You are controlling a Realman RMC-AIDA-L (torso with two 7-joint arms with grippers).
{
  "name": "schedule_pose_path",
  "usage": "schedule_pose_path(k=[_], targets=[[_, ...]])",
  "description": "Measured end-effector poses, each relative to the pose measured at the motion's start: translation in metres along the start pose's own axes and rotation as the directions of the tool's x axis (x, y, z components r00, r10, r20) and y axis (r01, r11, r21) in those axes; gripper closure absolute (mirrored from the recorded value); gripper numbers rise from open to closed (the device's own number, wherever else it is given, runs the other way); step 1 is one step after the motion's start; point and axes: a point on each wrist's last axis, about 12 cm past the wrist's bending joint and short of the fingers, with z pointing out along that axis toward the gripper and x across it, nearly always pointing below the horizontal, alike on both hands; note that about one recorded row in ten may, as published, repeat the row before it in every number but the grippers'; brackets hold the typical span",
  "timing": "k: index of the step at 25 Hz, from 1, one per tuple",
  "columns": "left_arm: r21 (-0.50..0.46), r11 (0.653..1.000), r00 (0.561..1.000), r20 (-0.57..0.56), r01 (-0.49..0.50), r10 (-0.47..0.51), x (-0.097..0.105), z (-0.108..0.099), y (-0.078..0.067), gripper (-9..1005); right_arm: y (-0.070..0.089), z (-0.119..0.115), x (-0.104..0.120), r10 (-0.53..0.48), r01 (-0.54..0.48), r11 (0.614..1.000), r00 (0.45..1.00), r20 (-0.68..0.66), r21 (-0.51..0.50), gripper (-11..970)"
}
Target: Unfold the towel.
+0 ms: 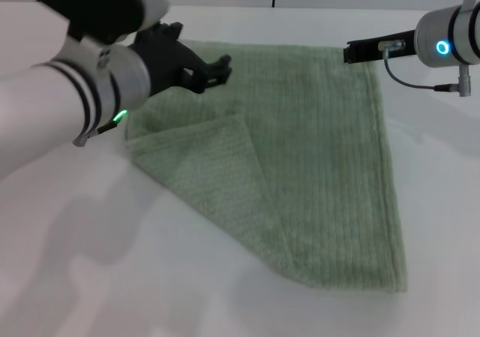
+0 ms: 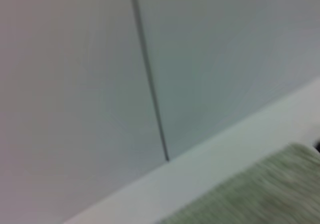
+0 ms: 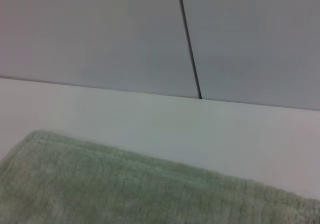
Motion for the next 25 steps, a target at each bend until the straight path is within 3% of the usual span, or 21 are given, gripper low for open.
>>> schedule_pose_path(k=[1, 2, 5, 10, 25], targets=[[0.000, 1.000, 1.000, 0.000, 0.000, 0.000, 0.000, 0.000, 0.000, 156, 0.000, 0.000, 0.000, 0.000, 0.000, 1.000, 1.000, 0.000, 0.000, 960], [0.033, 0.998, 0.997, -0.069, -0.044, 0.046, -0.016, -0.006, -0.008, 156, 0.001, 0.002, 0.000, -0.003, 0.003, 1.000, 1.000, -0.007, -0.001, 960], [0.061, 0.996, 0.991, -0.116, -0.062, 0.069, -0.021, -0.011, -0.013, 160, 0.002, 0.006, 0.000, -0.003, 0.003, 1.000, 0.999, -0.032, -0.003, 960], [0.101, 0.992, 0.982, -0.165, -0.071, 0.087, -0.017, -0.012, -0.022, 166, 0.003, 0.014, 0.007, -0.007, 0.007, 1.000, 0.997, -0.081, -0.001, 960], [0.131, 0.987, 0.977, -0.175, -0.097, 0.119, -0.002, 0.000, -0.033, 185, -0.005, 0.019, 0.020, 0.018, -0.016, 1.000, 0.994, -0.110, 0.019, 959]])
